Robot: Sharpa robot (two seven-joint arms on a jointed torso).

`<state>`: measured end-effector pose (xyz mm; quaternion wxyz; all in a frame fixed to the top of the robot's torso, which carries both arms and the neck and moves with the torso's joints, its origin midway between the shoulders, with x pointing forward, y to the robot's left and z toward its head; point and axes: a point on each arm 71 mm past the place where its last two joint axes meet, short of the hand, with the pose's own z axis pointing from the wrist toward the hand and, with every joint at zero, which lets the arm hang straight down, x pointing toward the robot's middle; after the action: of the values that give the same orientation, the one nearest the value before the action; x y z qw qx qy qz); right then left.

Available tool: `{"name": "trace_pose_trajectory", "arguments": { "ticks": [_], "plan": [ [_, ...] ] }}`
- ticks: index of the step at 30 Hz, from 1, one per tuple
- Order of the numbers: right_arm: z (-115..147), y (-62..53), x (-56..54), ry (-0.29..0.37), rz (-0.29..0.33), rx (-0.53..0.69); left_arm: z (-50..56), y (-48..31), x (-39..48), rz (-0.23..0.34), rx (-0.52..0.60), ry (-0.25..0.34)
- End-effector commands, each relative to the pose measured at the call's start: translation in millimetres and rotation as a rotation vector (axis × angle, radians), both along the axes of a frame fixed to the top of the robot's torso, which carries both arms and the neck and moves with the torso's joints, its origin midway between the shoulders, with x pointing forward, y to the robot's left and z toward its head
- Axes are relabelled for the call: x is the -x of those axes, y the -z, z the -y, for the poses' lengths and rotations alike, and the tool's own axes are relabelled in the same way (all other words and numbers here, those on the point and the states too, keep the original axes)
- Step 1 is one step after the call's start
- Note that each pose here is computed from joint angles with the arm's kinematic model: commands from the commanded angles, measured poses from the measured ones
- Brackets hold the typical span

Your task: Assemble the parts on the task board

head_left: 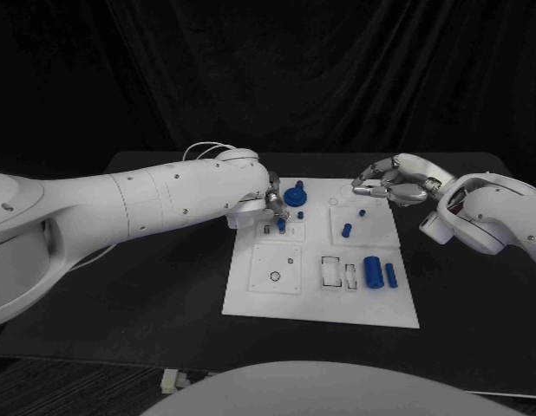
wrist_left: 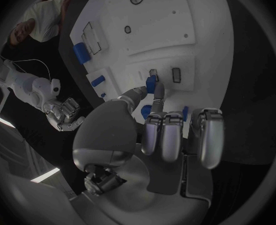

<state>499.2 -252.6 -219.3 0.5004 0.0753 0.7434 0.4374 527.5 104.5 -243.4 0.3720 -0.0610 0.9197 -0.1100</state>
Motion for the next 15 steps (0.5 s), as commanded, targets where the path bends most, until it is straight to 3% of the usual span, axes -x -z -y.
{"name": "trace_pose_trajectory", "arguments": {
  "ticks": [1, 15],
  "plan": [
    [-0.7, 2.1, 0.9, -0.004, -0.016, 0.007, 2.3, 3.4, 2.5, -0.017, 0.003, 0.019],
    [-0.5, 2.7, 0.6, -0.004, -0.022, 0.01, 0.2, 5.8, 5.2, -0.037, -0.012, 0.023]
  ]
}}
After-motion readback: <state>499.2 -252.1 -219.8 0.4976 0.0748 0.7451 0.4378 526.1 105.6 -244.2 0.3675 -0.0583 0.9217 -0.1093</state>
